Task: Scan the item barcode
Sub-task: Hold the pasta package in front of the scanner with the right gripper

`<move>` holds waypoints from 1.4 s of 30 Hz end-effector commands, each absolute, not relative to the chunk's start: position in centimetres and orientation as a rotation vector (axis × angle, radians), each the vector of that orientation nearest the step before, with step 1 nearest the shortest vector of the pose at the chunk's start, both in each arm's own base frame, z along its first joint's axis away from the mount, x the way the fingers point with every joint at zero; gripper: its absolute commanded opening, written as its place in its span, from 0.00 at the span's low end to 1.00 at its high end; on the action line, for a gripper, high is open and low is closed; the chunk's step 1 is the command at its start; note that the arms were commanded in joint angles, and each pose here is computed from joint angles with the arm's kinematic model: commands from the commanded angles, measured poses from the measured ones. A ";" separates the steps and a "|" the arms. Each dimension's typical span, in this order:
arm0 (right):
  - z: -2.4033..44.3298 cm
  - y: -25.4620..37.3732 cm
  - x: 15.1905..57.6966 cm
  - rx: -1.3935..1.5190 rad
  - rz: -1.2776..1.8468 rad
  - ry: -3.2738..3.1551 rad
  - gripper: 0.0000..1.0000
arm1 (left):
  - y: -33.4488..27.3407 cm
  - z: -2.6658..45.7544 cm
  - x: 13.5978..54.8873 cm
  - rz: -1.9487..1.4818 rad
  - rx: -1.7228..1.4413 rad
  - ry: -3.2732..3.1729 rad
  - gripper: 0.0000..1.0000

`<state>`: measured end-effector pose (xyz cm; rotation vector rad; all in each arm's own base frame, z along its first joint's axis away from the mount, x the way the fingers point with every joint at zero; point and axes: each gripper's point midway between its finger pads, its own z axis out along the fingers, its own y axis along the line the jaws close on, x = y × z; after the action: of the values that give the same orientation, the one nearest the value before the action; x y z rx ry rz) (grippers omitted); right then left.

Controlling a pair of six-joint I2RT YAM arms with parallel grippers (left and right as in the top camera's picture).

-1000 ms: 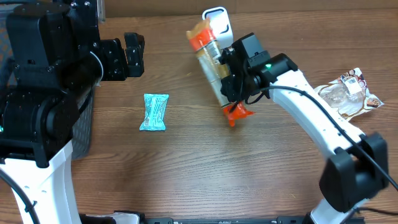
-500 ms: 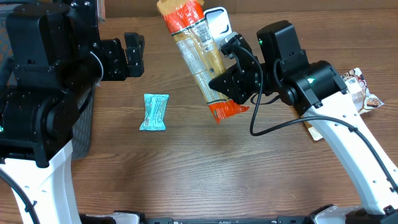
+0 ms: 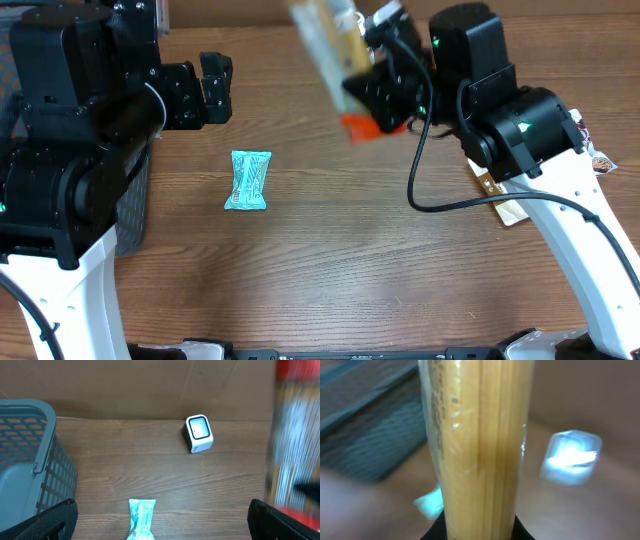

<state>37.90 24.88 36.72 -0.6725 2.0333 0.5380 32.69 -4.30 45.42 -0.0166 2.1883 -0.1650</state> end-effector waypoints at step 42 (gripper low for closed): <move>16.0 15.5 58.0 -0.274 -1.219 1.860 0.04 | -4.2 45.1 33.1 -0.143 0.001 2.195 1.00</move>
<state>57.64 15.41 13.24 -0.3873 1.9004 -1.2689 32.82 -4.32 45.30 -0.0166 2.1921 -0.1646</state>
